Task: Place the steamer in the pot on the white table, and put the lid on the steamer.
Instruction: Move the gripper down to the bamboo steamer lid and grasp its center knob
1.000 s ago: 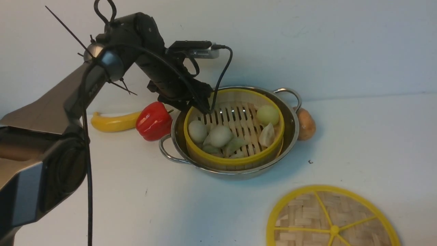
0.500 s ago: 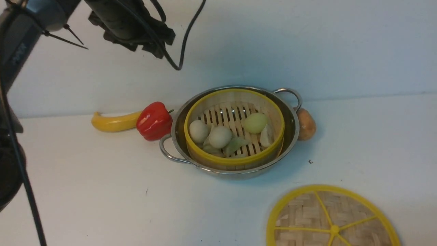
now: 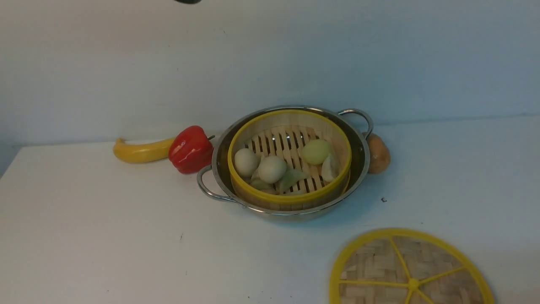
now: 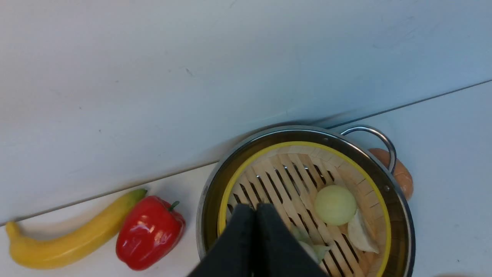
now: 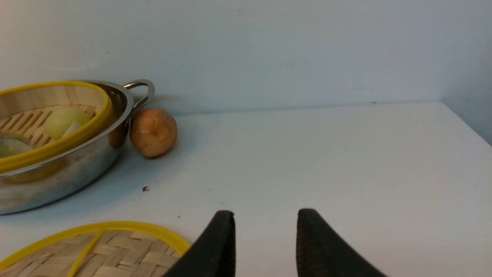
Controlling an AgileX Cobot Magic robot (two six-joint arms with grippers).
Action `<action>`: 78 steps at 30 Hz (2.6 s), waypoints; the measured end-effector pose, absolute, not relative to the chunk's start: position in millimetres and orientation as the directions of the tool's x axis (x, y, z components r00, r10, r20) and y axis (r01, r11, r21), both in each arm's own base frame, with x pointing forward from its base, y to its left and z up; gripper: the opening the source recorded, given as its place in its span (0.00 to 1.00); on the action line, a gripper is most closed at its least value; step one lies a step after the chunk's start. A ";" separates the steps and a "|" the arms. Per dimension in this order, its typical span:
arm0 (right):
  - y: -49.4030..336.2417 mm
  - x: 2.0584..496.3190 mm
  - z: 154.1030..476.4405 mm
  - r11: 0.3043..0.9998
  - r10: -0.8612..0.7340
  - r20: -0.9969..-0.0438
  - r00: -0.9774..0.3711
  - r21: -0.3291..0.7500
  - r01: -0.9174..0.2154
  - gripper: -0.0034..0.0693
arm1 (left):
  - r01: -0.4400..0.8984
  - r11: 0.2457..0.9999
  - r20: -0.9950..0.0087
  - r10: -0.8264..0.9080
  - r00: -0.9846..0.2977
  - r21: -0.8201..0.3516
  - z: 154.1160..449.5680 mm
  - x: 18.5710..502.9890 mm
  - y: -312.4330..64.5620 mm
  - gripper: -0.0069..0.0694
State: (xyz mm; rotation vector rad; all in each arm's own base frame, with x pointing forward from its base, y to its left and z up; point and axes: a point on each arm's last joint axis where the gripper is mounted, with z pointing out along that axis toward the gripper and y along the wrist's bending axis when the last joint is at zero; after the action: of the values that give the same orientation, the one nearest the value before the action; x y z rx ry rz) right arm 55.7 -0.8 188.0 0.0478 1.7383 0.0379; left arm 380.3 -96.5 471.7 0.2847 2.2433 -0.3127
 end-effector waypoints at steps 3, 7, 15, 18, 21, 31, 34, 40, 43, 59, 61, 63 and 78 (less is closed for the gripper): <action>-0.8 55.7 188.0 0.999 0.054 -0.985 -0.167 0.053 0.011 0.38 | 0.316 0.941 -0.772 0.113 -0.625 -0.119 470.6 381.3 -96.9 0.06; -0.8 55.7 188.0 0.999 0.054 -0.985 -0.167 0.053 0.011 0.38 | 0.311 0.946 -0.771 0.127 -0.623 -0.095 470.3 380.5 -94.9 0.06; -0.8 55.7 188.0 0.999 0.054 -0.985 -0.167 0.053 0.011 0.38 | 0.283 0.959 -0.840 0.148 -0.522 -0.007 479.4 325.5 -76.1 0.06; -0.8 55.7 188.0 0.999 0.054 -0.985 -0.167 0.053 0.011 0.38 | 0.260 0.965 -0.887 0.146 -0.439 0.030 481.2 285.9 -64.4 0.06; -0.8 55.7 188.0 0.999 0.054 -0.985 -0.167 0.053 0.011 0.38 | 0.229 0.972 -0.906 0.147 -0.397 0.057 462.7 246.8 -49.6 0.06; -0.8 55.7 188.0 0.999 0.054 -0.985 -0.167 0.053 0.011 0.38 | -0.034 0.998 -0.898 0.030 -0.439 0.049 313.1 147.0 9.1 0.09; -0.8 55.7 188.0 0.999 0.054 -0.985 -0.167 0.053 0.011 0.38 | -0.088 0.995 -0.908 0.009 -0.418 0.050 285.6 128.1 14.6 0.09; -0.8 55.7 188.0 0.999 0.054 -0.985 -0.167 0.053 0.011 0.38 | -0.179 0.983 -0.956 -0.018 -0.293 0.036 226.1 82.8 16.0 0.10; -0.8 55.7 188.0 0.999 0.054 -0.985 -0.167 0.053 0.011 0.38 | -0.181 0.983 -0.965 -0.021 -0.263 0.028 205.9 70.5 13.4 0.10; -0.8 55.7 188.0 0.999 0.054 -0.985 -0.167 0.053 0.011 0.38 | -0.177 0.983 -0.962 -0.007 -0.273 0.043 179.3 52.7 9.9 0.13; -0.8 55.7 188.0 0.999 0.054 -0.985 -0.167 0.053 0.011 0.38 | -0.177 0.983 -0.962 -0.007 -0.274 0.043 179.2 52.7 9.9 0.13; -0.8 55.7 188.0 0.999 0.054 -0.985 -0.167 0.053 0.011 0.38 | -0.177 0.983 -0.962 -0.007 -0.274 0.043 179.2 52.7 9.9 0.13; -0.8 55.7 188.0 0.999 0.054 -0.985 -0.167 0.053 0.011 0.38 | -0.177 0.983 -0.962 -0.007 -0.274 0.043 179.2 52.7 9.9 0.13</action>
State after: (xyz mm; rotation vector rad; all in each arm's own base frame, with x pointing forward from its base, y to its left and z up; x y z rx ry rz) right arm 55.7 -0.8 188.0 0.0478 1.7383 0.0379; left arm 52.7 9.9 179.2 -0.1347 1.8431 0.1643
